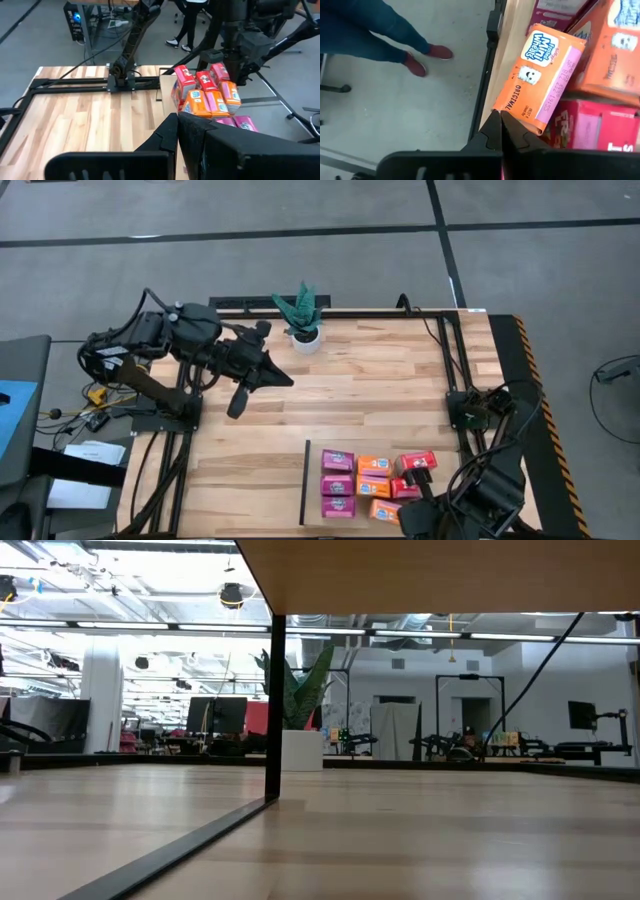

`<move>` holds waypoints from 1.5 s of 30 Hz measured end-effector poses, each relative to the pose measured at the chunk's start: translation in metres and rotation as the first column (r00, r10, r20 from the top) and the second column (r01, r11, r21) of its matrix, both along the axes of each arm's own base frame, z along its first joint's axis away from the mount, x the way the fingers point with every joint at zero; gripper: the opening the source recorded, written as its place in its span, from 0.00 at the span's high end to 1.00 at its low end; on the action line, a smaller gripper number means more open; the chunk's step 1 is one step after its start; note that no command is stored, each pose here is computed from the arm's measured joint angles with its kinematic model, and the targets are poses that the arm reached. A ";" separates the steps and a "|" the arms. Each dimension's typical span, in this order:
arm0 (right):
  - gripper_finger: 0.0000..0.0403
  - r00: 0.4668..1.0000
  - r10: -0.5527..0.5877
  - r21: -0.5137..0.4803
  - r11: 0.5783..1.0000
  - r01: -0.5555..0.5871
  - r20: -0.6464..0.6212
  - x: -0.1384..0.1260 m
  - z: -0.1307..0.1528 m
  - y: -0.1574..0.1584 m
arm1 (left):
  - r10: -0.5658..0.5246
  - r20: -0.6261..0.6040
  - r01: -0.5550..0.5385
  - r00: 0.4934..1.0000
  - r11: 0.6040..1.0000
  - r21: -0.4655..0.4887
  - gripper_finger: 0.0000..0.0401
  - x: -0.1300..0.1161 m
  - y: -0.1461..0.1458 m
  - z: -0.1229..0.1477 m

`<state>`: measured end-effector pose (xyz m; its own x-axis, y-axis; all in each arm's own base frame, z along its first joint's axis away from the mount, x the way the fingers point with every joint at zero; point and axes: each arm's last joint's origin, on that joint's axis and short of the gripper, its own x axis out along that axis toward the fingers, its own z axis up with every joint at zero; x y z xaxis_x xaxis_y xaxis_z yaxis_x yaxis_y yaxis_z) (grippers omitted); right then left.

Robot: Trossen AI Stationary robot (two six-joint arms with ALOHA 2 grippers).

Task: Stack cereal on shelf
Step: Put the red cereal box on the upper right shelf

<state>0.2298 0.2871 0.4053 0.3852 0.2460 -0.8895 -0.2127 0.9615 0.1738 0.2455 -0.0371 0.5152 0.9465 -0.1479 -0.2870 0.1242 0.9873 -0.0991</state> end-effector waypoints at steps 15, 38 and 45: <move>0.99 0.998 0.048 -0.044 0.998 -0.047 0.031 0.013 0.000 -0.010 | 0.014 0.000 -0.014 1.000 1.000 -0.002 1.00 -0.001 -0.007 0.000; 0.98 0.983 -0.180 0.097 0.978 0.183 -0.033 -0.061 0.026 0.000 | 0.066 0.004 -0.066 0.998 0.998 0.014 1.00 -0.001 -0.005 0.000; 0.97 0.956 -0.267 0.089 0.956 0.279 -0.122 -0.080 0.009 0.016 | 0.067 0.003 -0.067 0.998 0.998 0.009 1.00 -0.002 -0.006 0.000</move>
